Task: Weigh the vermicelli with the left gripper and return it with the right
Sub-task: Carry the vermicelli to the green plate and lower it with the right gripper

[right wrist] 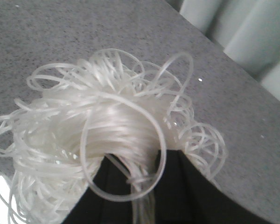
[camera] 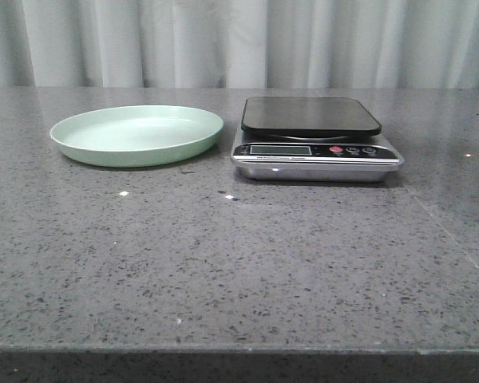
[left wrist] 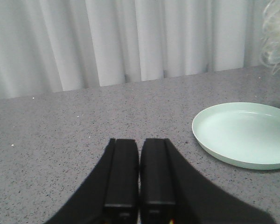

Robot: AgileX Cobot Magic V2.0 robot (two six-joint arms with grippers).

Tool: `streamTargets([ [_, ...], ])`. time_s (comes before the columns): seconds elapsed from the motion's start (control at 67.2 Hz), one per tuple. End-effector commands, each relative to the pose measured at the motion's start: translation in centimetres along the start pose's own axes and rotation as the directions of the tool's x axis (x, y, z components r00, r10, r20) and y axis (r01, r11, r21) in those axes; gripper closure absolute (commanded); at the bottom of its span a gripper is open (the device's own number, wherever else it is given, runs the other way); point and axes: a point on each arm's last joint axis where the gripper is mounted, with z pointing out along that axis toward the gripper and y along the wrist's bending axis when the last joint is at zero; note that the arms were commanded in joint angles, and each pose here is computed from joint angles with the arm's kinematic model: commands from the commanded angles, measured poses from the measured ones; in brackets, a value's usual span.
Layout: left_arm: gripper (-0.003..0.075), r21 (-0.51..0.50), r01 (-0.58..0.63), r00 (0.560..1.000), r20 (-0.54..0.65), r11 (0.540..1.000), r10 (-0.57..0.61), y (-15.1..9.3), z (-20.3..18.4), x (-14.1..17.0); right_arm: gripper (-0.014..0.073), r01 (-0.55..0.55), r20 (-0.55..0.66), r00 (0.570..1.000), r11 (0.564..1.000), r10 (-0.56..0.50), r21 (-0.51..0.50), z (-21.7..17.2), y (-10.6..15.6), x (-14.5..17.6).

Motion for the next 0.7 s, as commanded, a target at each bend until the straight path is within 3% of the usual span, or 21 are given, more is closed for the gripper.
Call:
streamTargets([
  [0.0,0.0584,-0.025,0.017,0.995,0.095,1.000,-0.015,0.3,-0.1,-1.5,0.0445,0.017,0.158,0.987,1.000,-0.018,0.013,-0.2,1.0,-2.2],
  [0.328,0.0584,-0.025,0.017,0.995,0.095,1.000,-0.015,0.3,-0.1,-1.5,0.0445,-0.024,0.030,0.999,0.996,0.026,-0.085,9.0,3.0,0.9],
  [0.685,0.0584,-0.023,0.017,0.996,0.090,1.000,-0.015,0.3,-0.1,-1.5,0.0445,-0.030,0.012,0.999,0.996,0.031,-0.090,10.0,3.0,1.4],
])
